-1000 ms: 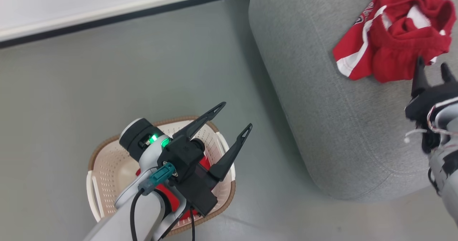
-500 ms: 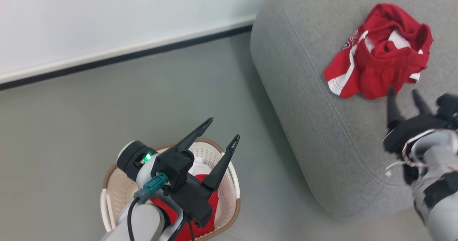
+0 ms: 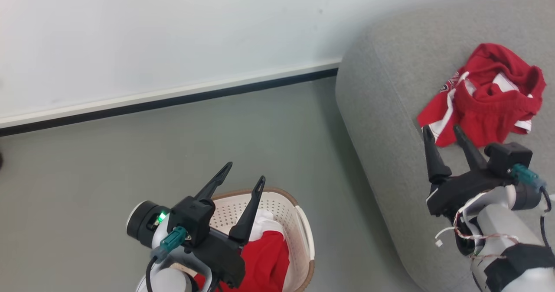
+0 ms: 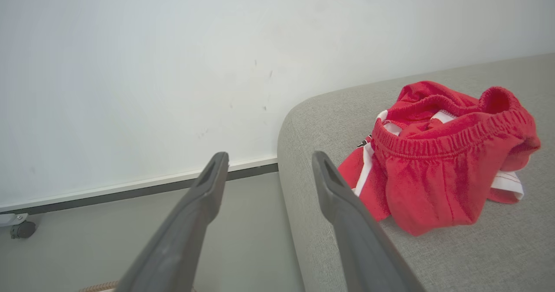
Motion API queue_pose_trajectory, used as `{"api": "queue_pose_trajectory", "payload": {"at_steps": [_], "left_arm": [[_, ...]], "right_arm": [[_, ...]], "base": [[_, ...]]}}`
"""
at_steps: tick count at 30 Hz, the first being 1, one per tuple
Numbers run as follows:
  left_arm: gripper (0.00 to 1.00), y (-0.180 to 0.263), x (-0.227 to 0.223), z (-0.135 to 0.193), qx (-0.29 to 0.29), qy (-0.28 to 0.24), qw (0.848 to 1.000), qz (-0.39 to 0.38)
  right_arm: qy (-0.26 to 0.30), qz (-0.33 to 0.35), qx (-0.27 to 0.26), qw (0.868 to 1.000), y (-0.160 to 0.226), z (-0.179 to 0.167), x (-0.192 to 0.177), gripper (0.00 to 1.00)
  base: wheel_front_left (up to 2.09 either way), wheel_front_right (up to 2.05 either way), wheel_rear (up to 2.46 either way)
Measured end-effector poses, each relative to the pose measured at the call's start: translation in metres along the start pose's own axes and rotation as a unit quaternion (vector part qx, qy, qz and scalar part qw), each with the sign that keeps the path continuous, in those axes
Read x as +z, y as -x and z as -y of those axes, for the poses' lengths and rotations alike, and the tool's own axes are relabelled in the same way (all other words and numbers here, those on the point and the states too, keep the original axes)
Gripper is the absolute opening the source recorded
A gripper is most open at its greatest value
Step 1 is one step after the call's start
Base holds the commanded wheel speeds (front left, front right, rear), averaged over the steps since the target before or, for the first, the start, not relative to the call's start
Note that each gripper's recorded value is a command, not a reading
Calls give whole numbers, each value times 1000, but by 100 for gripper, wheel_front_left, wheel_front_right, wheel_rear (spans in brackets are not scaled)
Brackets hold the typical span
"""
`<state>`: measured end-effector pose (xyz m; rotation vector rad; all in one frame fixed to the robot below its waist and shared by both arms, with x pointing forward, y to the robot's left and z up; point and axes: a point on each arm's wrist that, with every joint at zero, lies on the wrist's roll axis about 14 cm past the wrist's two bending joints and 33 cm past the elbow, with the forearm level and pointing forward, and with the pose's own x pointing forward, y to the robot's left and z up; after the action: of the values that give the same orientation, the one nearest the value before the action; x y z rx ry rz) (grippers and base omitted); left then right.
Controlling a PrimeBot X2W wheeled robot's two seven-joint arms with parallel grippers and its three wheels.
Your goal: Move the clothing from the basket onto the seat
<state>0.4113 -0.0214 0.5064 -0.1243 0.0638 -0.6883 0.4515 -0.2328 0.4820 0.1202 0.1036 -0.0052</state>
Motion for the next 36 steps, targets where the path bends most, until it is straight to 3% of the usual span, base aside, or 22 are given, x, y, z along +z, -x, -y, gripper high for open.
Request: {"api": "queue_pose_trajectory", "payload": {"at_steps": [8,15,23,36], "left_arm": [[100,35,6,-36,89,-5,996,8],[100,63,11,-64,153,2,988,18],[100,96,11,-86,212,9,977,27],[100,131,10,-108,271,15,962,34]], "right_arm": [[3,36,66,997,11,-55,11,100],[4,50,93,994,24,-80,14,100],[6,59,109,992,35,-94,16,100],[19,55,95,994,48,-85,13,100]], "base": [[0,0,0],[0,0,0],[0,0,0],[0,0,0]]}}
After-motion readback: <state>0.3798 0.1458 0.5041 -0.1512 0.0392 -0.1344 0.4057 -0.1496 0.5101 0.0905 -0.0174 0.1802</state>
